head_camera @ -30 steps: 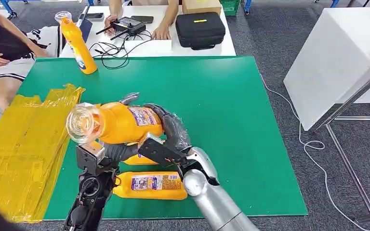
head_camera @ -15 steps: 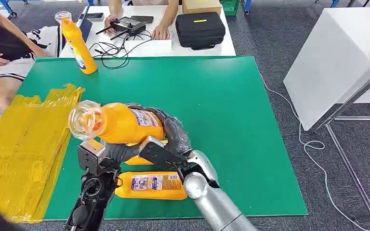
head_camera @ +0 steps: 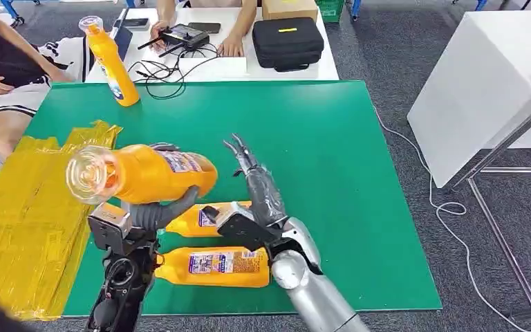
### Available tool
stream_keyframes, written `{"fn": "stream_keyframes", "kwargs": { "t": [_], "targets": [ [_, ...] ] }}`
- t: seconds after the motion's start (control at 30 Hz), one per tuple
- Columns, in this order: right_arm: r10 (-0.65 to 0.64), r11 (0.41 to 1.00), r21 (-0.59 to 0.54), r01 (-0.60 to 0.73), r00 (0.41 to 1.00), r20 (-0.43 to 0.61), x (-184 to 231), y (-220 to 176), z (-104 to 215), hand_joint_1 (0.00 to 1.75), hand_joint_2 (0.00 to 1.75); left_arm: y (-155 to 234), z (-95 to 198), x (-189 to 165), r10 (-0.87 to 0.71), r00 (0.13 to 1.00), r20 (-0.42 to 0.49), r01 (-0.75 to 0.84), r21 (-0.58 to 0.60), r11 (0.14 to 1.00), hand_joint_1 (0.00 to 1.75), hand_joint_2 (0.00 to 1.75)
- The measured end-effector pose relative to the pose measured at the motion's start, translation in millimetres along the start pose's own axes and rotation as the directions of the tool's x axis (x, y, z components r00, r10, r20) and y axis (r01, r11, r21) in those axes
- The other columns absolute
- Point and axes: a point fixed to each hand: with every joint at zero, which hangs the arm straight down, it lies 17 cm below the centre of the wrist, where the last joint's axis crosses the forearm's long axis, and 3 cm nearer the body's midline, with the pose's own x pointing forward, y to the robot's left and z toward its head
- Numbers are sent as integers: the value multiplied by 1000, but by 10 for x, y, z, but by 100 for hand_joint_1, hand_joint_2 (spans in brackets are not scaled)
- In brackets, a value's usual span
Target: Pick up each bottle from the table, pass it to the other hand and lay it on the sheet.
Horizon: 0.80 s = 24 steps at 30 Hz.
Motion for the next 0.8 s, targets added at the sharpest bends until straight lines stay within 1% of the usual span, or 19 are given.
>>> {"fn": "stream_keyframes", "kwargs": {
  "t": [0.07, 0.17, 0.23, 0.27, 0.3, 0.33, 0.4, 0.43, 0.47, 0.5, 0.53, 0.6, 0.63, 0.67, 0.73, 0.8],
  "targets": [
    [-3, 999, -45, 4, 1000, 21, 36, -125, 24, 0, 175, 99, -5, -16, -40, 999, -2, 40, 31, 999, 175, 175],
    [5, 991, -130, 0, 999, 37, 45, -407, 86, 0, 175, 321, -12, -85, -159, 987, -30, 162, 102, 982, 175, 175],
    [15, 984, -180, -10, 1000, 27, -19, -579, 177, 0, 175, 516, -4, -118, -279, 959, -55, 284, 161, 945, 175, 175],
    [24, 977, -211, -19, 1000, 20, -59, -681, 244, 0, 175, 659, 7, -112, -395, 916, -74, 401, 204, 893, 175, 175],
    [42, 970, -238, -38, 999, 13, -95, -779, 315, 0, 175, 784, 22, -77, -542, 836, -92, 547, 236, 803, 175, 175],
    [60, 965, -256, -57, 998, 4, -124, -845, 379, 0, 175, 839, 31, -40, -662, 743, -98, 664, 237, 709, 175, 175],
    [96, 956, -277, -99, 995, -23, -178, -945, 499, 0, 175, 841, 33, -5, -871, 486, -72, 866, 174, 468, 175, 175],
    [117, 950, -288, -122, 993, -35, -192, -1004, 556, 0, 175, 859, 39, -27, -940, 336, -65, 936, 135, 325, 175, 175],
    [128, 945, -299, -136, 991, -45, -208, -1053, 617, 0, 175, 975, 65, -74, -974, 209, -86, 974, 105, 199, 175, 175],
    [136, 938, -315, -146, 989, -53, -211, -1122, 667, 0, 175, 1232, 98, -134, -980, 110, -164, 992, 84, 97, 175, 175],
    [142, 931, -331, -153, 988, -59, -218, -1193, 709, 0, 175, 1578, 149, -163, -946, 92, -311, 994, 84, 69, 175, 175],
    [150, 922, -351, -165, 986, -70, -237, -1285, 787, 0, 175, 2017, 299, -207, -833, 108, -542, 993, 90, 70, 175, 175],
    [154, 917, -360, -171, 985, -74, -241, -1329, 820, 0, 175, 2104, 329, -241, -800, 99, -592, 995, 81, 63, 175, 175],
    [159, 911, -372, -176, 984, -76, -235, -1376, 850, 0, 175, 2046, 321, -343, -806, 72, -588, 997, 38, 61, 175, 175],
    [168, 898, -400, -185, 983, -78, -203, -1482, 912, 0, 175, 1855, 286, -536, -872, -15, -489, 998, -60, 17, 175, 175],
    [179, 881, -428, -202, 979, -92, -190, -1590, 1010, 0, 175, 1796, 295, -699, -900, -77, -429, 991, -130, -22, 175, 175]
  ]
}}
